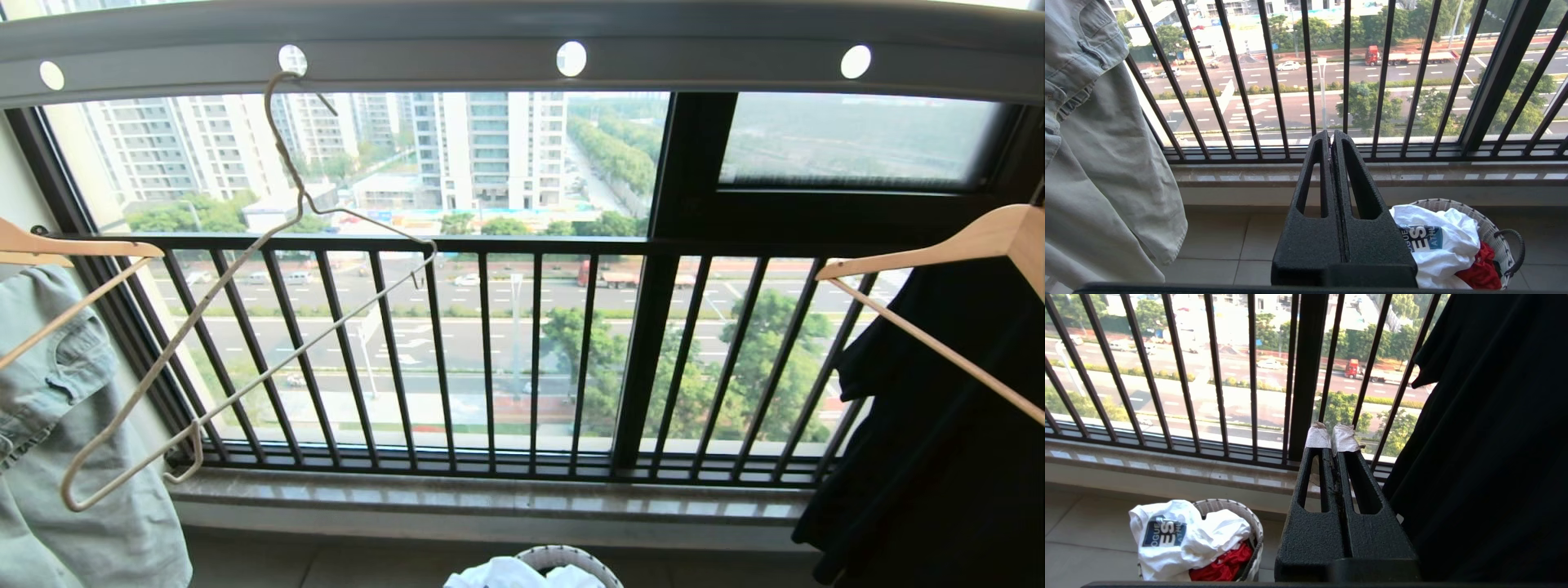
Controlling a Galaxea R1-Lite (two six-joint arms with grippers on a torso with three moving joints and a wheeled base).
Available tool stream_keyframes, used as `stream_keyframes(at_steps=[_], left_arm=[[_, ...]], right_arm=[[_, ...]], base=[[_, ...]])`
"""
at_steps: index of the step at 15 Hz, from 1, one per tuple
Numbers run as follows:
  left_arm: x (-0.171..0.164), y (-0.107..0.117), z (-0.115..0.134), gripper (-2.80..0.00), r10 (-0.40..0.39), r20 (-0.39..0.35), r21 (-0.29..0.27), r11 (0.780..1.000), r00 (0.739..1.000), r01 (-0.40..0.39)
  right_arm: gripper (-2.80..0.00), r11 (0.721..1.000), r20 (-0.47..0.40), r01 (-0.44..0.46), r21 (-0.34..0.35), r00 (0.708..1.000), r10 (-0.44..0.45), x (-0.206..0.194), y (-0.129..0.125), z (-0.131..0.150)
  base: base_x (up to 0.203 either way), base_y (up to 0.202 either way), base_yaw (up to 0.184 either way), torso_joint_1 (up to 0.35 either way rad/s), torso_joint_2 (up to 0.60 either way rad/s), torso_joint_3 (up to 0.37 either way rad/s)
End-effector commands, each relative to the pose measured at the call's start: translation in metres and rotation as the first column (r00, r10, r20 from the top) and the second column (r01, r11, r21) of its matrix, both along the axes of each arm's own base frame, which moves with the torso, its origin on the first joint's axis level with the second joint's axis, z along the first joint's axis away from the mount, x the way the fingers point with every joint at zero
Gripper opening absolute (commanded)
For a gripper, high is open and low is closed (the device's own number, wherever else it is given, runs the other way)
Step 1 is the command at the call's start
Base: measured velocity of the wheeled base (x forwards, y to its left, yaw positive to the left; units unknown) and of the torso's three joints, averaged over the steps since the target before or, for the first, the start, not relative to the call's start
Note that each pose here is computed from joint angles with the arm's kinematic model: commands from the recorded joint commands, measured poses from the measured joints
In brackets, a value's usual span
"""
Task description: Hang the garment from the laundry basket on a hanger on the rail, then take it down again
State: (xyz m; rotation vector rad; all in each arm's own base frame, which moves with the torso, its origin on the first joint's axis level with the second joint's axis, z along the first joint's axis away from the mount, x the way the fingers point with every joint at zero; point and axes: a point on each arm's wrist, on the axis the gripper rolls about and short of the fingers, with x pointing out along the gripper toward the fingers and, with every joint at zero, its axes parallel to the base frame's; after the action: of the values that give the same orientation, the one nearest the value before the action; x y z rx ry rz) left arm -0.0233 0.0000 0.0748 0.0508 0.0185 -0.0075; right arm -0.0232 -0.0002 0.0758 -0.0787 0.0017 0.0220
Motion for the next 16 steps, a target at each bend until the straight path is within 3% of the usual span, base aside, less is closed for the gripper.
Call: stream_keyframes(at_steps=[1, 3, 16], left_arm=[[0.0, 0.0, -0.0006, -2.8, 0.001, -0.004, -0.014, 1.0, 1.0, -0.001], [0.0, 0.0, -0.0006, -2.8, 0.001, -0.004, -0.017, 1.0, 1.0, -0.001], [0.0, 0.0, -0.0006, -2.8, 0.001, -0.004, -0.023, 1.0, 1.0, -0.001]], right_arm=[[-2.8, 1.0, -0.007, -0.001, 0.008, 1.0, 0.001, 0.0004, 0.0, -0.0011], [-2.8, 0.999, -0.006, 0.001, 0.04, 1.0, -0.001, 0.0004, 0.0, -0.0011], [-2.8, 0.999, -0.006, 0.001, 0.04, 1.0, -0.001, 0.0004, 0.0, -0.0011]], base=[[0.0, 0.0, 0.0, 0.0, 0.0, 0.0], [0.0, 0.0, 0.0, 0.0, 0.0, 0.0], [0.0, 0.0, 0.0, 0.0, 0.0, 0.0]])
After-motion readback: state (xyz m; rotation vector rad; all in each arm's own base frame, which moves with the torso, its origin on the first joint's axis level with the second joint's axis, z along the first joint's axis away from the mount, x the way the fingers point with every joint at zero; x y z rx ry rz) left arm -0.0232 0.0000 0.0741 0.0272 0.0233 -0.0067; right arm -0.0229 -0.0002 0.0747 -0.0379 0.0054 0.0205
